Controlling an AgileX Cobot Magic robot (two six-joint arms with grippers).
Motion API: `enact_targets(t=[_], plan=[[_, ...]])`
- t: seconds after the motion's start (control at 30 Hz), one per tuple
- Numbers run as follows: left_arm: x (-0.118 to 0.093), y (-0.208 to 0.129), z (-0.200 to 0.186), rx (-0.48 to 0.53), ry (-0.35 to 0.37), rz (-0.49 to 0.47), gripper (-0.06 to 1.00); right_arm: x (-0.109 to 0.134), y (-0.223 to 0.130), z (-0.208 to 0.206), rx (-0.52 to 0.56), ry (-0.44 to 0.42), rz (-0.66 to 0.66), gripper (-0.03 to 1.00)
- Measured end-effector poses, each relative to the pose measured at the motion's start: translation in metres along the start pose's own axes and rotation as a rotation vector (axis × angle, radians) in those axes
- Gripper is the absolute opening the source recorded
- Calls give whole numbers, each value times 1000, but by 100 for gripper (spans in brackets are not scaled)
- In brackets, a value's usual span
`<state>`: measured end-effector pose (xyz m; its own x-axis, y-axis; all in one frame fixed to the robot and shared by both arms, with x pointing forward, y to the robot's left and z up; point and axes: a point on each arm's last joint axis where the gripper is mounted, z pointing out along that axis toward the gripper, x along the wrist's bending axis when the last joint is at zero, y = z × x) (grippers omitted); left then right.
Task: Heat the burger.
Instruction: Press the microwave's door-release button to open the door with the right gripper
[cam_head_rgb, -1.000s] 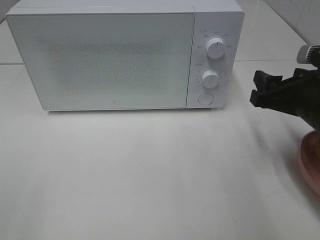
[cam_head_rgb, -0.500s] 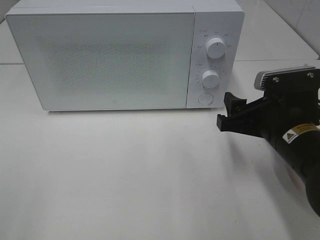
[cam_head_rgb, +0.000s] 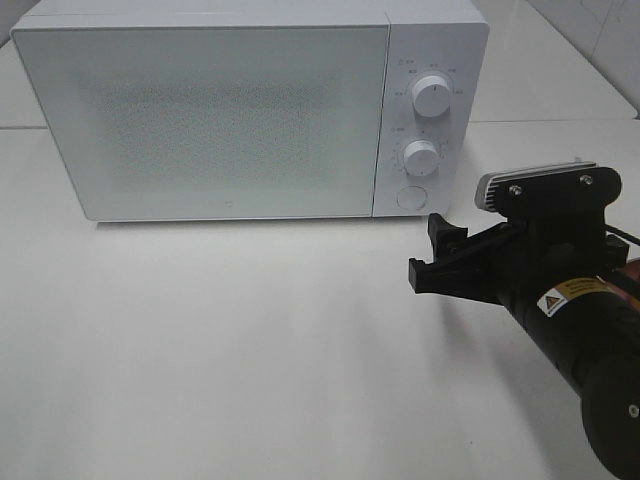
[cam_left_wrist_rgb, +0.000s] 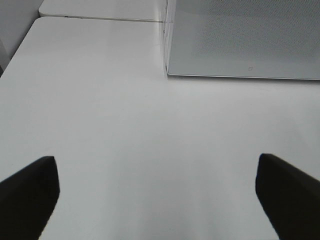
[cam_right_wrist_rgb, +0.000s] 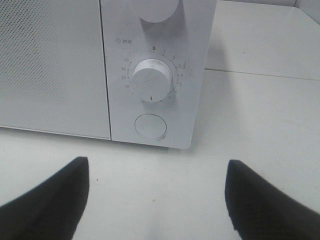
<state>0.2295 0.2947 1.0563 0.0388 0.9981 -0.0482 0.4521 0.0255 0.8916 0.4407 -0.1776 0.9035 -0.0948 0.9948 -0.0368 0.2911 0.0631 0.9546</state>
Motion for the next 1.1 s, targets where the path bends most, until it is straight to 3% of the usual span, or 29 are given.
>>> enact_targets(t=[0.17, 0.23, 0.33, 0.4, 0.43, 0.5, 0.57, 0.6, 0.63, 0.67, 0.7, 0.77, 0.8, 0.87, 1.1], plan=[[0, 0, 0, 0, 0, 0, 99, 0, 0, 0, 0, -2, 117, 68], [0, 0, 0, 0, 0, 0, 99, 0, 0, 0, 0, -2, 258, 62], [0, 0, 0, 0, 0, 0, 99, 0, 0, 0, 0, -2, 311, 59], [0, 0, 0, 0, 0, 0, 99, 0, 0, 0, 0, -2, 510, 49], [0, 0, 0, 0, 0, 0, 99, 0, 0, 0, 0, -2, 510, 49], [0, 0, 0, 0, 0, 0, 99, 0, 0, 0, 0, -2, 674, 37], [0, 0, 0, 0, 0, 0, 99, 0, 0, 0, 0, -2, 736, 33], [0, 0, 0, 0, 0, 0, 99, 0, 0, 0, -1, -2, 872, 27], [0, 0, 0, 0, 0, 0, 99, 0, 0, 0, -1, -2, 872, 27], [0, 0, 0, 0, 0, 0, 99, 0, 0, 0, -2, -1, 1004, 25], [0, 0, 0, 0, 0, 0, 99, 0, 0, 0, -2, -1, 1004, 25], [0, 0, 0, 0, 0, 0, 99, 0, 0, 0, -2, -1, 1195, 16], [0, 0, 0, 0, 0, 0, 99, 0, 0, 0, -2, -1, 1195, 16], [0, 0, 0, 0, 0, 0, 99, 0, -1, 0, 8, -6, 1362, 7], [0, 0, 0, 0, 0, 0, 99, 0, -4, 0, 37, -32, 1524, 3]])
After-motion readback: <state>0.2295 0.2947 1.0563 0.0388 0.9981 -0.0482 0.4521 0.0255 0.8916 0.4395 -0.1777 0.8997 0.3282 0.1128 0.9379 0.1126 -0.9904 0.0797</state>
